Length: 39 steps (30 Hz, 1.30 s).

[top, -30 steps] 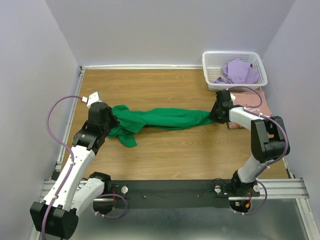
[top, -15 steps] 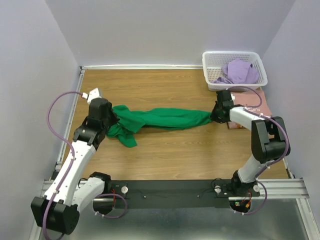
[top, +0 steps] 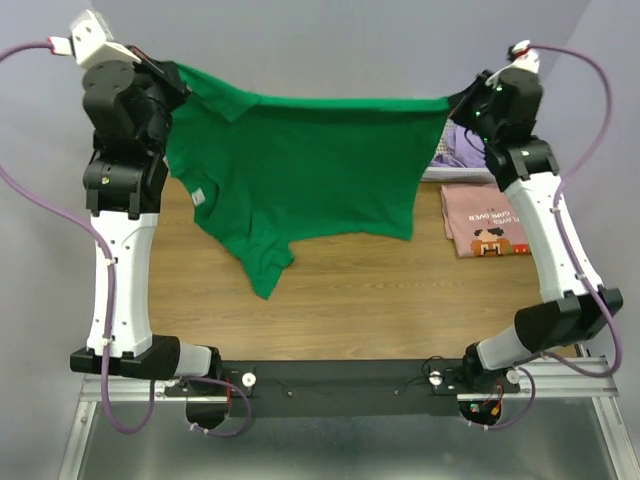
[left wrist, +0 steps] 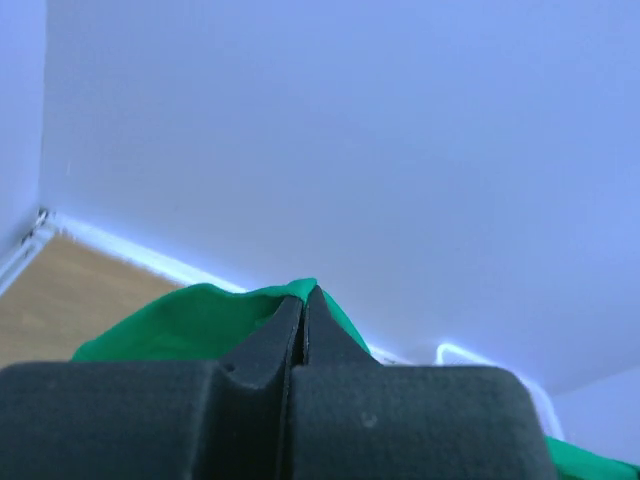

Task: Fold and stack the t-shirts
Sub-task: Flatten the tshirt out

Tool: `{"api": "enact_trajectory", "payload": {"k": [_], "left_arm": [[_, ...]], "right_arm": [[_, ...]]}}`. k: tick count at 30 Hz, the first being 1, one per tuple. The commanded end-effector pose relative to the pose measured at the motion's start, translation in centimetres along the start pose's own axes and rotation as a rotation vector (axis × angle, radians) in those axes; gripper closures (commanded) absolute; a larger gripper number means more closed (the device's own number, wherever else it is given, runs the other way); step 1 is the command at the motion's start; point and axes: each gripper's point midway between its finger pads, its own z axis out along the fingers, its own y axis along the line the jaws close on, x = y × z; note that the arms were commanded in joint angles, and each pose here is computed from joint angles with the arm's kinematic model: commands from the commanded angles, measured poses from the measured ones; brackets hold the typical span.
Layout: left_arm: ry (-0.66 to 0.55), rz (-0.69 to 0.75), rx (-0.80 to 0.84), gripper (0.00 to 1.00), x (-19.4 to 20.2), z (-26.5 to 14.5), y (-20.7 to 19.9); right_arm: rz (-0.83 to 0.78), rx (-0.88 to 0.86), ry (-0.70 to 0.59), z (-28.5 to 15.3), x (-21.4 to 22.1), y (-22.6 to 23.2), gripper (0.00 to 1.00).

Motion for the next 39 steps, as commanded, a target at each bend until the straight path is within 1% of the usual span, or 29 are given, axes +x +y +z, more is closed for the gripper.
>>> {"api": "enact_trajectory", "payload": {"k": [1,2,4,5,6,7,8,9,10,11,13,14,17,18,21,22,25,26,28,29,30,31,32,34,35,36,37,38,39], "left_arm": [[-0.179,0.014,0.014,1.00,-7.0,-2.7,-1.4],[-0.232,0.028,0.027,1.00,-8.9,-4.4,-1.7],[-0.305,0.032,0.038,1.00,-11.3,-6.7,-1.9],[-0.360,0.038,0.034,1.00,-13.0,-9.3,-1.6],[-0.387,0.040,0.037,1.00,-13.7,-10.7,-1.5],[-0.445,0.029,0.054,1.00,-15.1,-13.6,-1.4],[-0.476,0.028,0.059,1.00,-15.8,-15.1,-1.2],[-0.505,0.038,0.068,1.00,-16.4,-16.6,-1.0],[-0.558,0.028,0.095,1.00,-17.5,-19.5,-0.9],[-0.577,0.031,0.106,1.00,-17.9,-20.7,-0.9],[-0.598,0.046,0.115,1.00,-18.4,-22.8,-0.7],[-0.631,0.038,0.130,1.00,-19.4,-24.9,-0.7],[-0.663,0.051,0.131,1.00,-20.5,-27.4,-0.5],[-0.667,0.056,0.122,1.00,-20.6,-27.6,-0.3],[-0.678,0.073,0.113,1.00,-20.9,-27.9,-0.2],[-0.674,0.082,0.110,1.00,-20.8,-27.6,-0.3],[-0.613,0.122,0.087,1.00,-19.2,-24.4,-0.2],[-0.559,0.154,0.074,1.00,-17.6,-22.0,-0.1],[-0.501,0.186,0.064,1.00,-15.5,-19.0,0.1],[-0.414,0.218,0.046,1.00,-12.5,-15.5,0.7],[-0.369,0.233,0.038,1.00,-10.7,-13.7,1.1],[-0.339,0.241,0.038,0.99,-9.3,-12.1,1.3],[-0.238,0.273,0.006,0.98,-5.0,-8.7,2.8],[-0.155,0.302,-0.024,0.96,-0.5,-4.6,4.4],[-0.072,0.325,-0.072,0.95,3.6,-2.5,6.5],[-0.032,0.336,-0.096,0.95,5.7,-1.2,7.6],[-0.010,0.334,-0.116,0.95,7.5,0.2,8.5],[0.082,0.359,-0.166,0.94,11.8,2.5,10.8],[0.116,0.362,-0.188,0.94,13.8,3.5,11.8]], "right_arm": [[-0.060,-0.051,-0.109,-4.0,-5.4,1.7,0.99],[-0.065,-0.067,-0.126,-4.8,-6.1,2.1,0.99],[-0.087,-0.082,-0.168,-6.7,-7.5,2.4,0.99],[-0.094,-0.100,-0.208,-8.8,-8.8,2.7,0.99],[-0.110,-0.103,-0.225,-9.8,-9.2,2.7,0.99],[-0.120,-0.105,-0.225,-10.4,-9.0,2.4,0.99],[-0.122,-0.123,-0.266,-12.8,-10.0,2.7,0.99],[-0.134,-0.131,-0.277,-13.8,-10.2,2.6,0.99],[-0.139,-0.141,-0.277,-14.5,-9.8,2.6,0.99],[-0.144,-0.171,-0.306,-16.6,-10.4,2.9,0.99],[-0.152,-0.191,-0.324,-18.2,-10.5,3.0,0.99],[-0.150,-0.204,-0.345,-19.6,-10.8,2.9,0.99],[-0.153,-0.230,-0.369,-21.3,-11.0,3.2,0.99],[-0.153,-0.243,-0.383,-22.2,-11.3,3.3,0.99],[-0.153,-0.261,-0.375,-22.5,-11.0,3.5,0.99],[-0.158,-0.263,-0.367,-22.3,-10.7,3.5,1.00],[-0.165,-0.253,-0.327,-21.0,-9.6,3.3,0.99],[-0.168,-0.242,-0.303,-20.0,-9.0,3.1,0.99],[-0.176,-0.223,-0.258,-18.3,-7.8,2.6,0.99],[-0.187,-0.233,-0.204,-16.8,-6.3,2.7,0.99],[-0.196,-0.231,-0.173,-15.8,-5.4,2.5,0.99],[-0.203,-0.211,-0.120,-14.2,-3.5,1.8,0.99],[-0.213,-0.189,-0.088,-13.1,-2.3,1.1,0.99],[-0.233,-0.063,0.018,-9.2,1.9,-2.1,0.99],[-0.244,-0.023,0.052,-8.0,3.4,-3.2,0.99],[-0.263,0.035,0.114,-5.8,5.8,-4.8,0.99],[-0.271,0.057,0.140,-4.7,7.2,-5.6,0.99],[-0.279,0.081,0.164,-3.1,9.4,-6.8,0.99],[-0.280,0.091,0.177,-2.0,10.6,-7.3,0.99]]}}
